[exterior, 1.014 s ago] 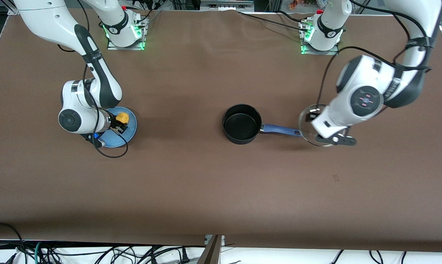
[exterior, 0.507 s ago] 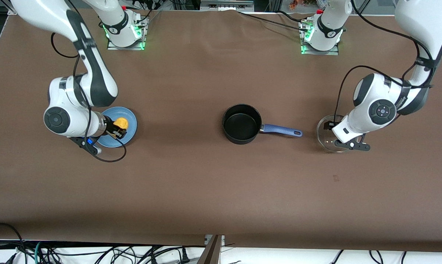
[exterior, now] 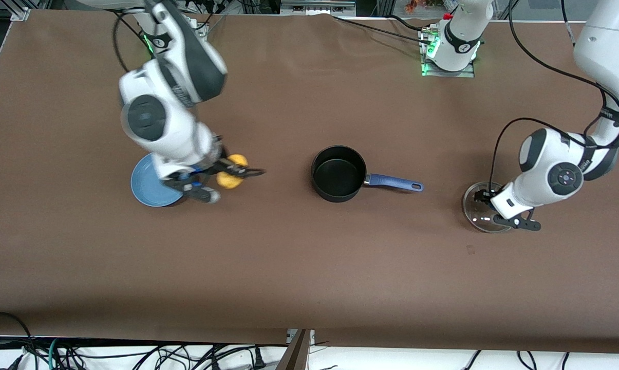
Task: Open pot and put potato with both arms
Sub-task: 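Drop the potato into the saucepan while the left gripper sets the lid down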
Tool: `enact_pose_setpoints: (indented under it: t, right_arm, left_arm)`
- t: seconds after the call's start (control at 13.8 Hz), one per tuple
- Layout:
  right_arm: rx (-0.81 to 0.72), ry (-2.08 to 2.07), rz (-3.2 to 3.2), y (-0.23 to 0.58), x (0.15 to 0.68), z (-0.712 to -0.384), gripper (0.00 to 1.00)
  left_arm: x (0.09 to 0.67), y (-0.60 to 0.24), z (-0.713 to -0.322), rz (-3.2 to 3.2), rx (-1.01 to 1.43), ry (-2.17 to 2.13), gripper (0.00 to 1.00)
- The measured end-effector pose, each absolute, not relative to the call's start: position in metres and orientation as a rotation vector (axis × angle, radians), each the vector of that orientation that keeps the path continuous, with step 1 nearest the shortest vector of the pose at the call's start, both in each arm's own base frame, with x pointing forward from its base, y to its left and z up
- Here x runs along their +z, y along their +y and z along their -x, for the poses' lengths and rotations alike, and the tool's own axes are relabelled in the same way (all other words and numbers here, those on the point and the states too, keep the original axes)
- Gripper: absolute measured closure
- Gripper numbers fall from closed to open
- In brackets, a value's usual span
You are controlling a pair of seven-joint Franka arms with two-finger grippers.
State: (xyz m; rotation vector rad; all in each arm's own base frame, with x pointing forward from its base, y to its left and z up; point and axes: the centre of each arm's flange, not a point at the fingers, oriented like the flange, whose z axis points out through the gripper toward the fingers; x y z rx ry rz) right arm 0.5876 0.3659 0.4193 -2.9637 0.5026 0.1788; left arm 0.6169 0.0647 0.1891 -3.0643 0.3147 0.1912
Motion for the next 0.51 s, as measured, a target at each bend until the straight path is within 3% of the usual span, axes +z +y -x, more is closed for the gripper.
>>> enact_pose_setpoints:
  t: [0.36,0.51]
  right_arm:
    - [0.010,0.296,2.830,0.507,0.363,-0.538,0.45]
    - [-0.001,0.290,2.799,0.533,0.339,-0.528,0.45]
  left_arm:
    - [0.204,0.089,-0.639,3.059,0.115,0.313,0.02]
    - [0.225,0.092,-0.646,3.047,0.082,0.301,0.00]
